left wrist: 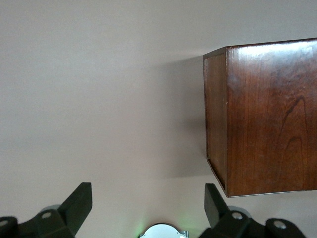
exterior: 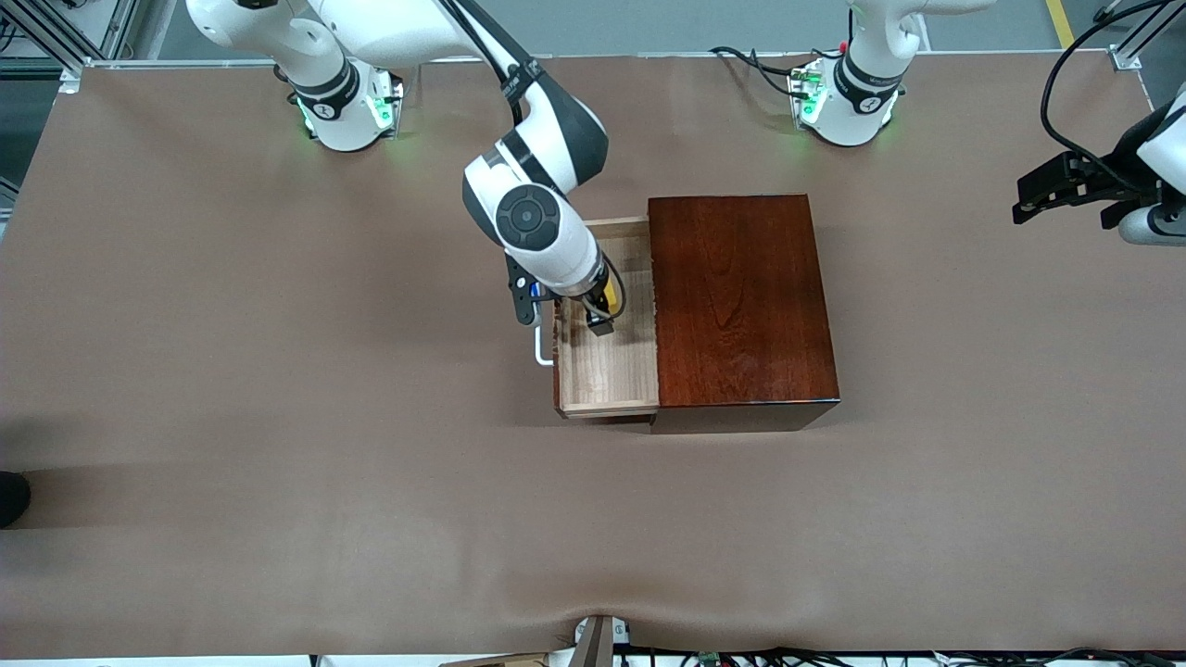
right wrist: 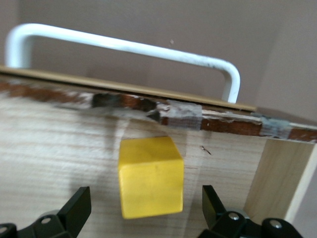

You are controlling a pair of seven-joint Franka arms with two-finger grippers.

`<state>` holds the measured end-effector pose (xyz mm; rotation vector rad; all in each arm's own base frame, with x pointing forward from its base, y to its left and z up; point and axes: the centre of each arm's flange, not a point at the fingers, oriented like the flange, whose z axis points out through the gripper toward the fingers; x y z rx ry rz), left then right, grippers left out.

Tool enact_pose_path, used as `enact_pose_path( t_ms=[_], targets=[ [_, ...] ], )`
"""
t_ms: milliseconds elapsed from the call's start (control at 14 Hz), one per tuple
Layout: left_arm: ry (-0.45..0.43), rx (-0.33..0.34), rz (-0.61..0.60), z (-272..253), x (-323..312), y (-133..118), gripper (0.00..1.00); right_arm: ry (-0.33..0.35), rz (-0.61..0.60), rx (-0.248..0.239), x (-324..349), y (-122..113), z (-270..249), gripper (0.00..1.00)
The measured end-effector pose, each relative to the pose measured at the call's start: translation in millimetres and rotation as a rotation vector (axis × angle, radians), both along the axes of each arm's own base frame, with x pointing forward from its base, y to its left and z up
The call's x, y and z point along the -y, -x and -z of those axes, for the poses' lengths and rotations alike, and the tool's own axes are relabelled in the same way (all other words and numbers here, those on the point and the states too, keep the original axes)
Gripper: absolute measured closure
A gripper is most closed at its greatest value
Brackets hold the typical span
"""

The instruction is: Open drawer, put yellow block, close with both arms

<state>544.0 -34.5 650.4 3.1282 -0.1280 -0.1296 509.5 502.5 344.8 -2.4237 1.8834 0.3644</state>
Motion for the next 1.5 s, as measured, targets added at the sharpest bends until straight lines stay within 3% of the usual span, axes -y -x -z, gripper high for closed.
enact_pose_path(
  t_ms=[285,641,784,997,1496],
  targets=[
    [0.0,0.0,0.0,0.2,-0.1,-0.1,0.0,0.039,-0.035,-0.023,2.9,-5.5,-32.4,0.0],
    [0.0,0.0,0.0,0.3,0.0,-0.2,0.0,0.025,-0.005,-0.015,44.1,-38.9,-76.2,0.0],
    [0.0,0.0,0.0,0.3,0.0,-0.2,0.0,0.018,-0.066,-0.021,67.8,-48.1,-92.9,0.0],
    [0.0,-0.001,0.0,0.3,0.1,-0.2,0.0,-0.001,-0.189,-0.003,92.8,-53.4,-118.7,0.0],
    [0.0,0.0,-0.002,0.5,-1.1,-0.4,0.0,-0.039,-0.224,0.043,187.4,-90.8,-167.4,0.0]
  ],
)
